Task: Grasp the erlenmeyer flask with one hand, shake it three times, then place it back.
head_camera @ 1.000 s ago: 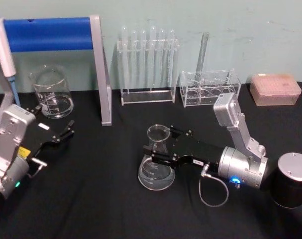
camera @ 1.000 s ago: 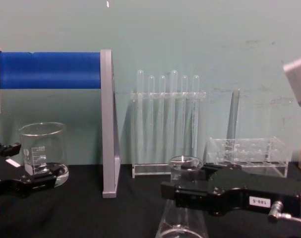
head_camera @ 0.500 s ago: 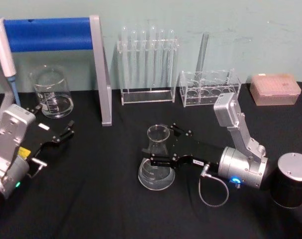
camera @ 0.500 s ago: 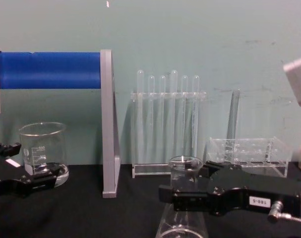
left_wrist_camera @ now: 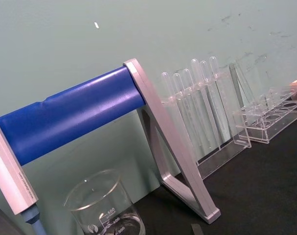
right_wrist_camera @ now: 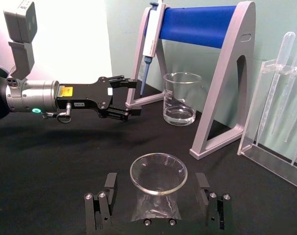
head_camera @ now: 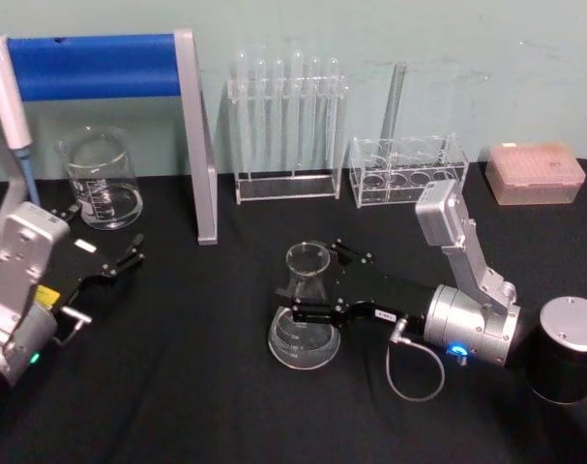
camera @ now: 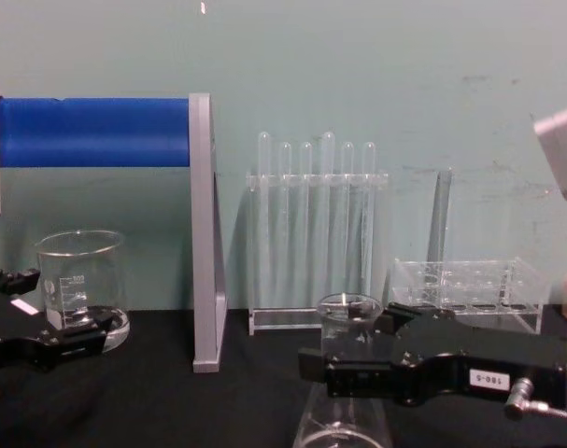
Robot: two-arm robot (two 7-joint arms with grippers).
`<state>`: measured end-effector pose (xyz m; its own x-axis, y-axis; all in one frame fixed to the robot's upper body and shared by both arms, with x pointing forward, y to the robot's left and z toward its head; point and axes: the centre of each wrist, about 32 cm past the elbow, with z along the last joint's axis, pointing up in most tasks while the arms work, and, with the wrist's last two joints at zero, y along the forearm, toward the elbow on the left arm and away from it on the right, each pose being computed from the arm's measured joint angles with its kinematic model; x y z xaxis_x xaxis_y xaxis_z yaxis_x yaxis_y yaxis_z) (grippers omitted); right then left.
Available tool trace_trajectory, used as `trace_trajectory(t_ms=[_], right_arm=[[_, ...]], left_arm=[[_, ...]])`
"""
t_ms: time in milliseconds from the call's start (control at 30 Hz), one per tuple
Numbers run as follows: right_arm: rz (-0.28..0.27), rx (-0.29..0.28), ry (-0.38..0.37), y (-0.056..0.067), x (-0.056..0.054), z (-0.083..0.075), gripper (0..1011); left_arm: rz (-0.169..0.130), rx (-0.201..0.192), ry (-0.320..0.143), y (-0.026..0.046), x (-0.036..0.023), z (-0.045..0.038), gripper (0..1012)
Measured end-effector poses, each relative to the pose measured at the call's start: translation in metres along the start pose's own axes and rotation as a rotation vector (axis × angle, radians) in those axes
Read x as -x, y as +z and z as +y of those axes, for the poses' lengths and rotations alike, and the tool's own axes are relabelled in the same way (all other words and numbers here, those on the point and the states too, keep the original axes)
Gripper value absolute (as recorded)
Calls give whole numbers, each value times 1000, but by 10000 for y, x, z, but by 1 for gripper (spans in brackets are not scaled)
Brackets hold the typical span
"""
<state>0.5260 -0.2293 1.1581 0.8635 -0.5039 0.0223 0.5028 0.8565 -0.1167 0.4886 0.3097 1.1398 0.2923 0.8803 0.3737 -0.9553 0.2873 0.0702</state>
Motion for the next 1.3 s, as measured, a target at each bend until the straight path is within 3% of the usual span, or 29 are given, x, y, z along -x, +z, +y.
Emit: trace_trajectory(t_ms=[467, 767, 1100, 1300], right_arm=[[-5, 11, 10, 12, 28, -37, 1000], [4, 30, -4, -27, 92, -229, 1000], [-6, 51, -90, -42, 173, -570, 1000], [-16, 29, -209, -27, 202, -730, 1000]], left_arm=[[0, 0, 0, 0, 0, 0, 1001], [0, 0, 0, 0, 0, 0, 1001], [0, 0, 0, 0, 0, 0, 1001], [0, 0, 0, 0, 0, 0, 1001]])
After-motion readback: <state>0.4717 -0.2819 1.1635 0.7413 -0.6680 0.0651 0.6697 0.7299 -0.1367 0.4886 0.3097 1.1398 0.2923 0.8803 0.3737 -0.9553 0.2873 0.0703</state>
